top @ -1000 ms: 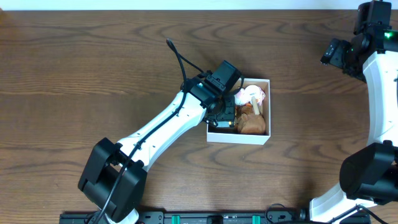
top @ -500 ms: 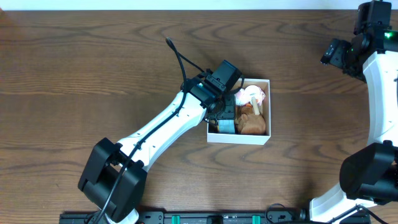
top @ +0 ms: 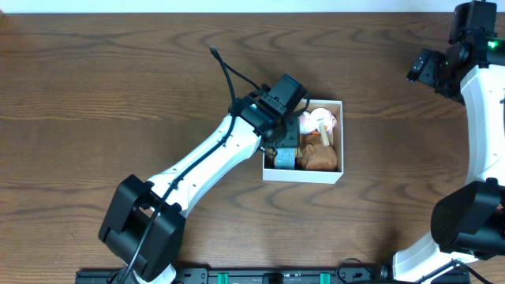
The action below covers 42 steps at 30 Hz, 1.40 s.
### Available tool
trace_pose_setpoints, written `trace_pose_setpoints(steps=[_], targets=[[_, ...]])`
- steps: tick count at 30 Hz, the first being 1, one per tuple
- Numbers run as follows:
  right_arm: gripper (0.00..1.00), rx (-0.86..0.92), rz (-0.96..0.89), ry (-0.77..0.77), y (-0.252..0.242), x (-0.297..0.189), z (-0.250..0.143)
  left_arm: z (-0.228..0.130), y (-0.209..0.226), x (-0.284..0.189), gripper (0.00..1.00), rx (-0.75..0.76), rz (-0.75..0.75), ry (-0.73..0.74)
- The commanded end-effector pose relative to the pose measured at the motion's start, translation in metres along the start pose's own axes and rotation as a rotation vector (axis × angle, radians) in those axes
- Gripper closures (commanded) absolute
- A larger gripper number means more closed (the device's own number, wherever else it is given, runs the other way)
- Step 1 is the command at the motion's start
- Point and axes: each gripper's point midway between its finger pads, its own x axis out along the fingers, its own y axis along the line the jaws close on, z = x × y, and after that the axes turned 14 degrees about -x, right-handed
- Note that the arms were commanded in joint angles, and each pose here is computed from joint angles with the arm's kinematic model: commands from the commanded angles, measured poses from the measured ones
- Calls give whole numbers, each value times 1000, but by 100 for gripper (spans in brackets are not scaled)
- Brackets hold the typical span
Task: Pack container
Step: 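Lower the truck into the box and open the left gripper, then move the left gripper to the green round toy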
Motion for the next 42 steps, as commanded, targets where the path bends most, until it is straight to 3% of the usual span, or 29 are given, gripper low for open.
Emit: trace_pose_setpoints(steps=[1, 6, 13, 23, 30, 38, 42], targets=[[1, -1, -9, -13, -5, -3, 4, 41, -13, -40, 44, -30, -75, -124], [1, -1, -9, -13, -5, -3, 4, 69, -1, -76, 44, -43, -89, -210], [1, -1, -9, -13, -5, -3, 4, 75, 88, -85, 43, -175, 203, -212], [1, -1, -9, -13, -5, -3, 4, 71, 131, -37, 13, -186, 344, -91], [1, -1, -9, -13, -5, -3, 4, 61, 149, 4, 11, -69, 427, 28], [1, -1, -9, -13, -5, -3, 4, 55, 175, 36, 11, -97, 496, 108], [1, -1, -9, -13, -5, -3, 4, 54, 173, 48, 10, -69, 432, 162]])
